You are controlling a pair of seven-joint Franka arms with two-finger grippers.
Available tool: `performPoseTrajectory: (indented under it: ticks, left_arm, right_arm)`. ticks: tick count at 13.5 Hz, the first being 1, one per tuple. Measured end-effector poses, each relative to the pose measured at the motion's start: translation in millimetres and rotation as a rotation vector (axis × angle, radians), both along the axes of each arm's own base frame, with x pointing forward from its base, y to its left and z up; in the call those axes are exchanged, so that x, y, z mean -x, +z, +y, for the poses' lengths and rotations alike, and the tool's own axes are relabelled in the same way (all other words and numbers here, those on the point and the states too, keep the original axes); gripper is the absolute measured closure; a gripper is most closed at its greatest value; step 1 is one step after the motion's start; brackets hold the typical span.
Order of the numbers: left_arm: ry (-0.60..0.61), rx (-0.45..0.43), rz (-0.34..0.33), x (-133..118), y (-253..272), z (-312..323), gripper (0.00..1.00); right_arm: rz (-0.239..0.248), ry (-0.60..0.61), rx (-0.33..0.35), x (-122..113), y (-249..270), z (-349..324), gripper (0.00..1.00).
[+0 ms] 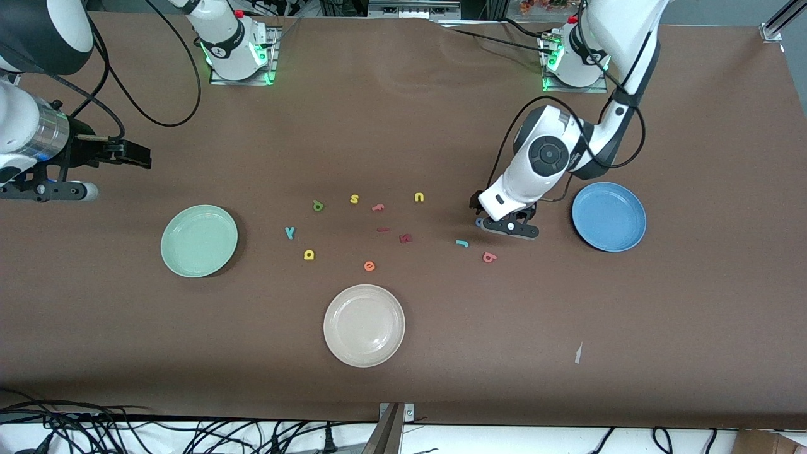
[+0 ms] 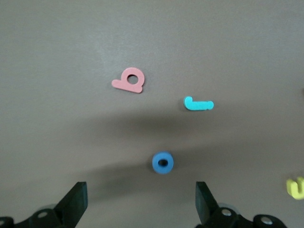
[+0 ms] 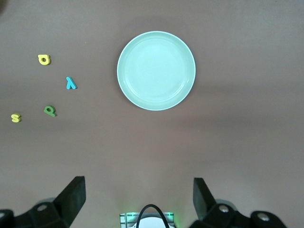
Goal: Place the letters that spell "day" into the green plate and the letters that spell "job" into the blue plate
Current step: 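Reach to the blue o and grasp it with the left gripper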
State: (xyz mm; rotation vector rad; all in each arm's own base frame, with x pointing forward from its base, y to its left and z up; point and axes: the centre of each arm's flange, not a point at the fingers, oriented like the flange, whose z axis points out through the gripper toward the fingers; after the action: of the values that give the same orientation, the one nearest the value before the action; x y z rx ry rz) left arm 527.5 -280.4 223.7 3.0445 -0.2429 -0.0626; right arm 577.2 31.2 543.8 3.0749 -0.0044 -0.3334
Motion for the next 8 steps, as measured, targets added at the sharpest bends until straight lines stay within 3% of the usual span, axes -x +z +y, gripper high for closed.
performPoseTrajectory:
  ticks: [8]
  left_arm:
    - [-0.045, 0.005, -0.006, 16, -39, -27, 0.01]
  right_arm:
    - [0.002, 0.008, -0.002, 0, -2, 4, 0.00]
